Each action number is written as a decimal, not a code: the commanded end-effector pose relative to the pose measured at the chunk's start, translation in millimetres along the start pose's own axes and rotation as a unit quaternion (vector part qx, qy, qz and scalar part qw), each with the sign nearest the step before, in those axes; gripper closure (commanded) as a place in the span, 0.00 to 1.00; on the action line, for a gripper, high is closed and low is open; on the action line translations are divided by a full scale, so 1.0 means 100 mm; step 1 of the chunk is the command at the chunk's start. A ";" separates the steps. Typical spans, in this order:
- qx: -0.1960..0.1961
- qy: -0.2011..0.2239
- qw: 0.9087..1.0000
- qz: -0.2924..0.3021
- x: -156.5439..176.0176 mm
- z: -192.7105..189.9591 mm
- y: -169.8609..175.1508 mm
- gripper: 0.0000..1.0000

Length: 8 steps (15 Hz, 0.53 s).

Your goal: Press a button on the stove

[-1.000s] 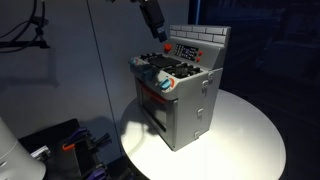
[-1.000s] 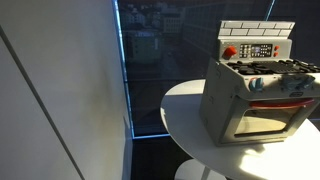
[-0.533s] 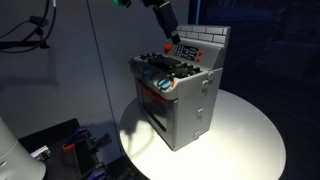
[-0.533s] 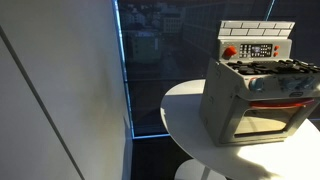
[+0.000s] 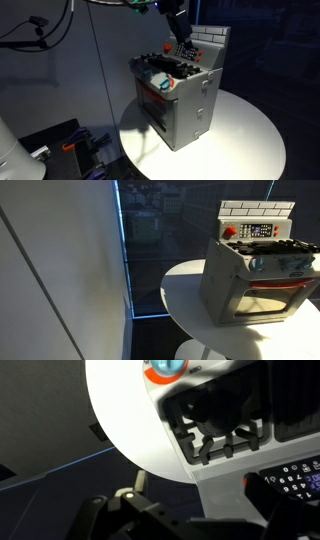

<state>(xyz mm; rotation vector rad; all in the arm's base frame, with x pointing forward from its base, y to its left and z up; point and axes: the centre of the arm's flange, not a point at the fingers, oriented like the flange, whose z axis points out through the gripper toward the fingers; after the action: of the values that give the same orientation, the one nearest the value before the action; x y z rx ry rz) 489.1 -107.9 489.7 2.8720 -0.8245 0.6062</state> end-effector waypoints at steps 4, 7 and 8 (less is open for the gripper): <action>-0.021 -0.025 0.999 0.023 0.39 0.22 -0.07 0.00; -0.027 -0.041 0.998 0.035 0.46 0.34 -0.12 0.00; -0.028 -0.044 0.998 0.037 0.47 0.37 -0.14 0.00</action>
<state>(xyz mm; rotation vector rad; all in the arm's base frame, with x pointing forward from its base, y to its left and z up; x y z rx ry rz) 525.0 -125.5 471.5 2.8677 -0.9055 0.4992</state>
